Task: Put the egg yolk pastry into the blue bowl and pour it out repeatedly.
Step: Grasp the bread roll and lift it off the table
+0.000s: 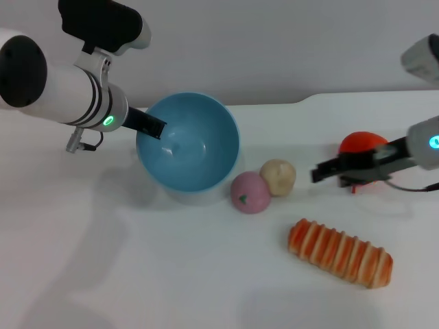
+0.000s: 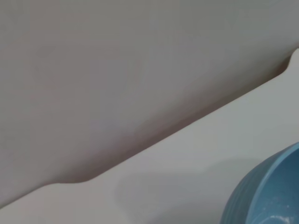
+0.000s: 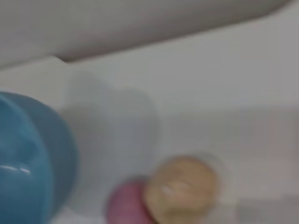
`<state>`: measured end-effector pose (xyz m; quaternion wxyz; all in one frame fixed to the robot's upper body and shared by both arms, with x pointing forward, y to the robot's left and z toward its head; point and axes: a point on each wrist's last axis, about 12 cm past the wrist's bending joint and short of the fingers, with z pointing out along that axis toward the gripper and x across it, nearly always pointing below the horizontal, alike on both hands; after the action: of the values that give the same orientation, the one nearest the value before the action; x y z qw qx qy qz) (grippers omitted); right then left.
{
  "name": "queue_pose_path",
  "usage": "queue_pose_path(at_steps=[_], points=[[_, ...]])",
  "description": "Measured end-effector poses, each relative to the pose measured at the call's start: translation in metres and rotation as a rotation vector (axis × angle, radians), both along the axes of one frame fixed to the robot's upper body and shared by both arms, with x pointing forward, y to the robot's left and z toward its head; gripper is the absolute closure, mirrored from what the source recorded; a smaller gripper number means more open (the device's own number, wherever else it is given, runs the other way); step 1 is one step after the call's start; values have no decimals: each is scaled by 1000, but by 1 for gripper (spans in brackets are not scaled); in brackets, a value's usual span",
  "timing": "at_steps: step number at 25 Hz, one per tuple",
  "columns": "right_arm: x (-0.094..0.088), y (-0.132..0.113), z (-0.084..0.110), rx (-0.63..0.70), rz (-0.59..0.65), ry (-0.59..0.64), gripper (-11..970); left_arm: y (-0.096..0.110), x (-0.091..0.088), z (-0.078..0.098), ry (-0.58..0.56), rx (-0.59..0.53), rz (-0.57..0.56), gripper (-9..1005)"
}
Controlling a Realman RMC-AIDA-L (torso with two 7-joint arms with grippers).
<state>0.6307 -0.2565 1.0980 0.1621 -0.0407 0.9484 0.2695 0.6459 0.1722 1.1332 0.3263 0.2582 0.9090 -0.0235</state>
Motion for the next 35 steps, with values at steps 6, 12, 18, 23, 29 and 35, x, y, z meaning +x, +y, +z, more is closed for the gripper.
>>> queue_pose_path(at_steps=[6,12,18,23,29,35], points=[[11,-5,22,-71,29,-32,332,0,1,1,-5,-3,0,996],[28,15,20,-111,21,-154,339,-3,2,3,-5,-2,-7,996],[29,42,2,-121,41,-185,345,-4,1,2,1,-1,-8,996],[21,58,-15,-116,44,-202,351,-5,0,1,4,3,-14,996],[15,65,-26,-59,45,-217,357,-8,1,2,2,7,-23,996],[13,66,-29,-30,40,-242,364,-10,1,2,3,10,-29,996]])
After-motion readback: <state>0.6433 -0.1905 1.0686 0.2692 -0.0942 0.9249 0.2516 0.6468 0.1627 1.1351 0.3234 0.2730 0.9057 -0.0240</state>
